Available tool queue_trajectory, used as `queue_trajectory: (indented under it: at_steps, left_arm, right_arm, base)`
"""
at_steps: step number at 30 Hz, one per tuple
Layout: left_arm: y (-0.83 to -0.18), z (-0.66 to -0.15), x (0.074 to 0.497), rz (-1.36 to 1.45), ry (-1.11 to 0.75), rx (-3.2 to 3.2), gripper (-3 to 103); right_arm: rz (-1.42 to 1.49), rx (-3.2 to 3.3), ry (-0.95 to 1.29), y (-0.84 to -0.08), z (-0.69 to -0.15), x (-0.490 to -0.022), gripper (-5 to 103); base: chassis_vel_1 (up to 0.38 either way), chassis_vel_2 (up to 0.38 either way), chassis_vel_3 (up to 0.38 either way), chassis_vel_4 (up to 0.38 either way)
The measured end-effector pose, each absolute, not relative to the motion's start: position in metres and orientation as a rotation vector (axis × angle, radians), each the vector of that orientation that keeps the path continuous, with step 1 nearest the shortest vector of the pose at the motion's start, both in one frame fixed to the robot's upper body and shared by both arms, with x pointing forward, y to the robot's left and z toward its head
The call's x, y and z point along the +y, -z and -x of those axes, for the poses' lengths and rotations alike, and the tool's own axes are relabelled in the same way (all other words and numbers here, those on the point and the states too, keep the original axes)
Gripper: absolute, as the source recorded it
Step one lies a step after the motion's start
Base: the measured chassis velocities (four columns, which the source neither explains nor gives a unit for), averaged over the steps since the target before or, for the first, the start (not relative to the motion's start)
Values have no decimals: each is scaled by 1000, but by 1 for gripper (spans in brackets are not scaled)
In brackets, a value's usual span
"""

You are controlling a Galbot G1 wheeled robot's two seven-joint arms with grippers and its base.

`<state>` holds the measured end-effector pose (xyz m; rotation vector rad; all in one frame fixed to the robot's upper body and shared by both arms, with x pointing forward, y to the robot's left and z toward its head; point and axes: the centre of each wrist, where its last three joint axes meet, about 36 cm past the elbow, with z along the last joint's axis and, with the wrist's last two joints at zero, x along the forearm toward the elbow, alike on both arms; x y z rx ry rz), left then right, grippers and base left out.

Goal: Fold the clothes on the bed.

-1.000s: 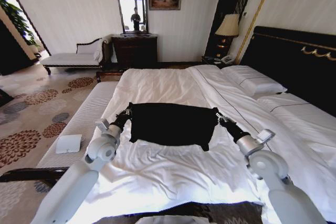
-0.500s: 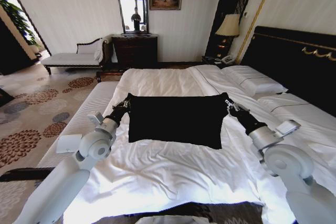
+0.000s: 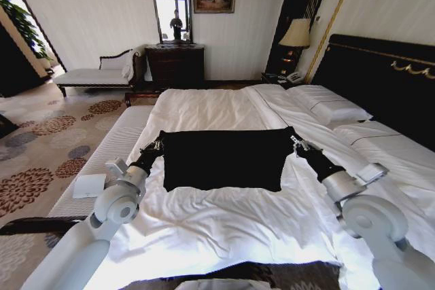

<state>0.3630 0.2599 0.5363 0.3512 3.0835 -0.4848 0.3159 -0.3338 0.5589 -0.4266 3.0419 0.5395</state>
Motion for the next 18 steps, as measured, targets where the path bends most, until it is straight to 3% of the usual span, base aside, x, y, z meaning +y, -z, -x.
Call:
queue_trajectory:
  at_steps: [9, 18]
  left_arm:
    - [-523, -290, 260, -318, 536, 3157, 1]
    - [-526, -270, 258, -302, 578, 3182, 1]
  right_arm:
    - [398, 3112, -570, -553, -260, -312, 0]
    - [319, 3229, -709, -556, -242, -314, 0]
  base:
    - [0, 0, 0, 0]
    - [0, 0, 0, 0]
